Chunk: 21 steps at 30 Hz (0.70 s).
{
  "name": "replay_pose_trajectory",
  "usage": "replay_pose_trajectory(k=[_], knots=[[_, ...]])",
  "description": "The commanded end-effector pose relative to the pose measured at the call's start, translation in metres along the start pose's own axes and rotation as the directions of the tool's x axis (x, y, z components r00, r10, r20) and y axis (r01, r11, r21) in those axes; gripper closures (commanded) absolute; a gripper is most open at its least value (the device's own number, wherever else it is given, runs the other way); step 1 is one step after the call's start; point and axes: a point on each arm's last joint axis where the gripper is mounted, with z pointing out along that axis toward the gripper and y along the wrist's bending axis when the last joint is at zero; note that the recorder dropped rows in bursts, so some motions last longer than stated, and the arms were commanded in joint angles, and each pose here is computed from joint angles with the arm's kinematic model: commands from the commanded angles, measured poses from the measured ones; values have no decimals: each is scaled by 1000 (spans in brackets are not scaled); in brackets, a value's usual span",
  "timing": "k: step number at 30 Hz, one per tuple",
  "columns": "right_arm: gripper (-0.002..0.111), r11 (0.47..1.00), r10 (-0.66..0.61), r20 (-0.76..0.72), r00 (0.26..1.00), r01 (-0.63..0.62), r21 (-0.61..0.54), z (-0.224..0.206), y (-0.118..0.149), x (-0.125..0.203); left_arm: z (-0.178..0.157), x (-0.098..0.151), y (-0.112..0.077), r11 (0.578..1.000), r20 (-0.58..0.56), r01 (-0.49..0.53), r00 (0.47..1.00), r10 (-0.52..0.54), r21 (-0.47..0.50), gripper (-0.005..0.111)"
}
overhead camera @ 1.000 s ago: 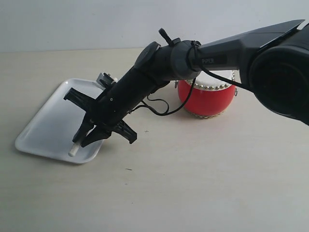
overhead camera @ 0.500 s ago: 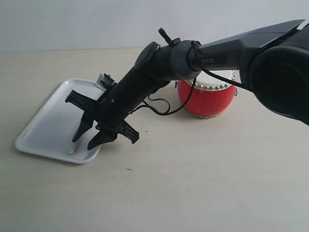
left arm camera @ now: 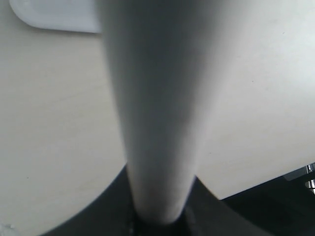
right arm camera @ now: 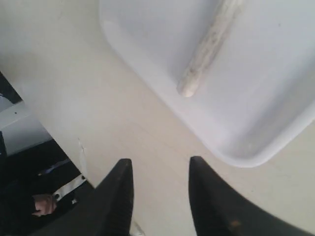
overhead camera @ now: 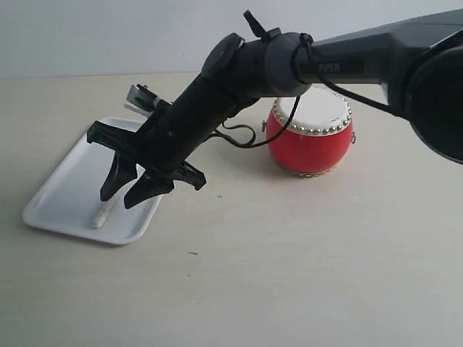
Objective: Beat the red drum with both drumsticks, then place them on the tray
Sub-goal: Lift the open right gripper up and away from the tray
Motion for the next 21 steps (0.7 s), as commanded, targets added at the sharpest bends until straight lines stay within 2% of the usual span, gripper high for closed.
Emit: replay_pose_trajectory(k=[1,4,5,9,14,21], knots=[[88,988,-144,86,986,139,68,-30,19,0,0,0,0,1000,8,7,1000,-7,10,107],[106,969,-229,141,963,212,127,-50,32,2,0,0,0,1000,8,7,1000,-7,10,107],[108,960,-258,159,953,234,153,-57,37,3,0,0,0,1000,8,7,1000,-7,10,107],[108,936,-297,223,928,237,262,-84,48,6,0,0,0,1000,8,7,1000,-7,10,107],[108,878,-380,193,905,288,383,-109,54,19,0,0,0,1000,10,7,1000,-7,10,107],[108,825,-423,186,887,292,484,-132,48,47,6,-9,-2,998,39,37,998,-39,51,107]])
